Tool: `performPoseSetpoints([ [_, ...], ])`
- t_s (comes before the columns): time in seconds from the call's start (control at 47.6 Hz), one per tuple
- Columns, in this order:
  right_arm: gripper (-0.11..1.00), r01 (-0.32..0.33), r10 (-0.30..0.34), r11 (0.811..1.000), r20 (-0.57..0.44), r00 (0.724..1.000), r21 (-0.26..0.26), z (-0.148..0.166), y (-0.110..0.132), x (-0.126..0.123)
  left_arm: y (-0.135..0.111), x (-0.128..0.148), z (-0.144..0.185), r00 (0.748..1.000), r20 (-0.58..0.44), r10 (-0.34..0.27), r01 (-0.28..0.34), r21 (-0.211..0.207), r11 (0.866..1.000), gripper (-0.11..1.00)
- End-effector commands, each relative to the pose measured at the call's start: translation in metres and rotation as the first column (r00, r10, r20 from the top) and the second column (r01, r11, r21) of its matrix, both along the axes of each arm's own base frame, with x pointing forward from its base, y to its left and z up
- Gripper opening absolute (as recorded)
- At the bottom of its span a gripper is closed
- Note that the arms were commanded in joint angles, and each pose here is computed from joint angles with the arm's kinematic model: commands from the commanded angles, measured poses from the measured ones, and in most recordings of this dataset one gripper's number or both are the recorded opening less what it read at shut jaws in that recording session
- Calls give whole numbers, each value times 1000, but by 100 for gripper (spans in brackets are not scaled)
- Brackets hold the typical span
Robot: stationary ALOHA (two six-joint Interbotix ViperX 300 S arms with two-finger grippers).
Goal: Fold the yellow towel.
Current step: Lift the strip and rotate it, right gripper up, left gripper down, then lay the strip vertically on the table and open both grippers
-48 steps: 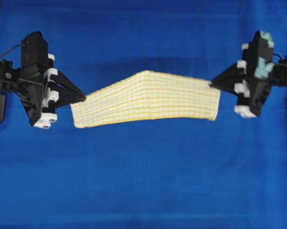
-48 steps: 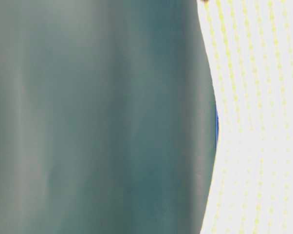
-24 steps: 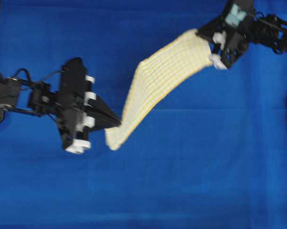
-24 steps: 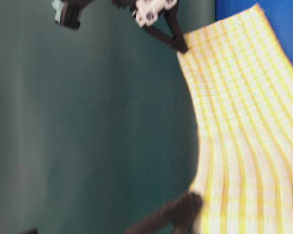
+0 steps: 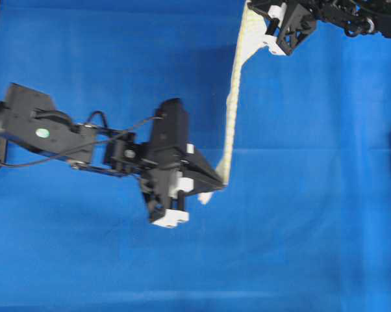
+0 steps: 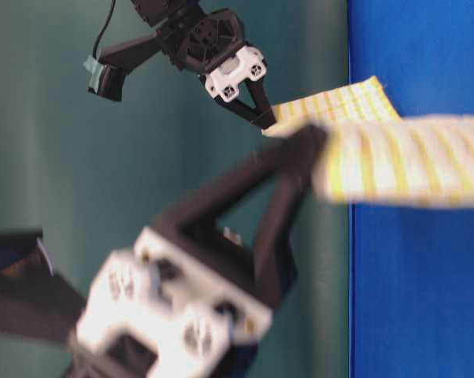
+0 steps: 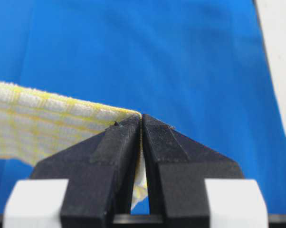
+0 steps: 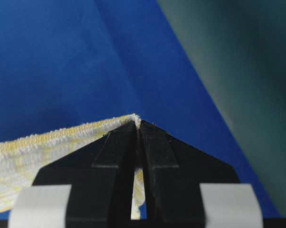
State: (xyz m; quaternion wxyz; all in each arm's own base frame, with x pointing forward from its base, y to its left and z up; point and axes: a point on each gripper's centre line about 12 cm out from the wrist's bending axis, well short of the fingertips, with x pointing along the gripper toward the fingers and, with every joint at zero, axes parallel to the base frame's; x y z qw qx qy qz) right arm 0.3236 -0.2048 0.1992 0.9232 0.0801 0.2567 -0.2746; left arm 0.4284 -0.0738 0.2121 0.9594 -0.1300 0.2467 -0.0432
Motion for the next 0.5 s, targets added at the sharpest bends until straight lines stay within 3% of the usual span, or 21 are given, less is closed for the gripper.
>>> performPoseSetpoints([
  [0.0, 2, 24, -22, 999, 34, 999, -33, 15, -13, 1, -8, 19, 20, 998, 67, -12, 13, -7, 1000, 1],
  [0.189, 2, 32, -30, 999, 35, 999, -42, 17, -19, 0, -13, 43, 18, 997, 75, -14, 15, -9, 1000, 1],
  [0.483, 2, 29, -27, 999, 31, 999, -45, 16, -19, 1, -23, 50, 22, 995, 93, -27, 28, -19, 999, 1],
])
